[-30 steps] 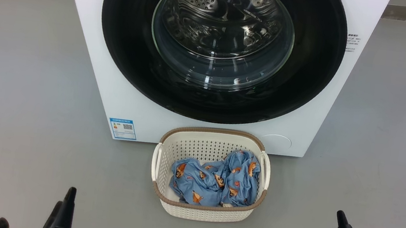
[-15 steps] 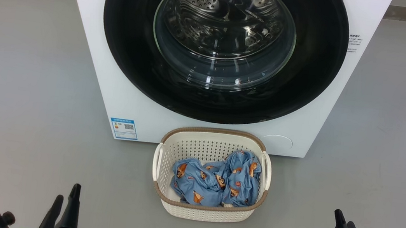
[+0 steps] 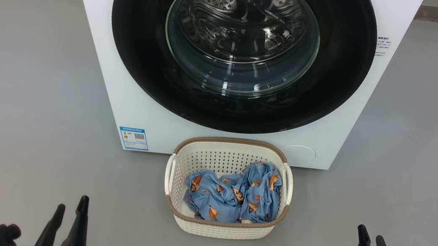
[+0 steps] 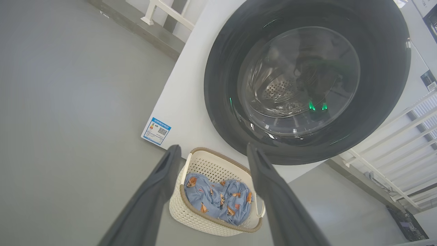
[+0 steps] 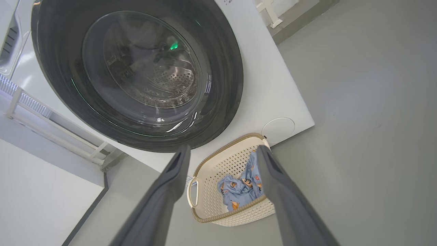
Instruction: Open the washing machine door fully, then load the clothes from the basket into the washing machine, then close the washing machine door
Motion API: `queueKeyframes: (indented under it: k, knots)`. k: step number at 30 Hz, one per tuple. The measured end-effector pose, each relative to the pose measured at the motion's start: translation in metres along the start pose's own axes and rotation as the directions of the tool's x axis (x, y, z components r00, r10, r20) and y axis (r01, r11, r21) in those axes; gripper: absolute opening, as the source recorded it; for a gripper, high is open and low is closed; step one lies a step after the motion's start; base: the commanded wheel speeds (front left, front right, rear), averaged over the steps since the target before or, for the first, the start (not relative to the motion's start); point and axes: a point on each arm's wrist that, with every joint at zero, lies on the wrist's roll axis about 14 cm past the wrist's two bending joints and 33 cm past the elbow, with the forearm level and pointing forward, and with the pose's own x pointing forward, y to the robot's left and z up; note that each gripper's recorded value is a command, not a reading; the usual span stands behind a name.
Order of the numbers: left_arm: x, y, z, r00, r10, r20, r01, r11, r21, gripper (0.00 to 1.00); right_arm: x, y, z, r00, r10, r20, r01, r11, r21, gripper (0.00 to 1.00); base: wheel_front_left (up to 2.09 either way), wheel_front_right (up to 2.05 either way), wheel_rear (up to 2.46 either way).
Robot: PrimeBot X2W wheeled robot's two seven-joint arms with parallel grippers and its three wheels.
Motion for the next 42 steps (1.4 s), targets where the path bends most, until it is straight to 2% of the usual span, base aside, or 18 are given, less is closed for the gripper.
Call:
queueKeyframes:
  k: [10,21,30,42]
  knots:
    - [-0.003,-0.005,-0.002,1.0,-0.025,0.003,0.024,0.993,0.114,1.0,0.001,0.004,0.002,1.0,0.028,0.006,-0.027,0.993,-0.118,1.0,0.0,0.0,0.0]
    - [-0.002,-0.013,0.0,0.998,-0.064,0.011,0.059,0.969,0.239,1.0,0.001,0.007,0.007,0.998,0.054,0.023,-0.047,0.972,-0.231,1.0,0.0,0.0,0.0]
    - [-0.002,-0.019,0.001,0.995,-0.098,0.018,0.086,0.936,0.341,1.0,0.002,0.009,0.008,0.997,0.076,0.027,-0.063,0.943,-0.326,1.0,0.0,0.0,0.0]
    - [-0.005,-0.028,0.001,0.989,-0.149,0.019,0.122,0.874,0.471,1.0,-0.003,0.012,0.007,0.994,0.105,0.025,-0.083,0.894,-0.441,1.0,0.0,0.0,0.0]
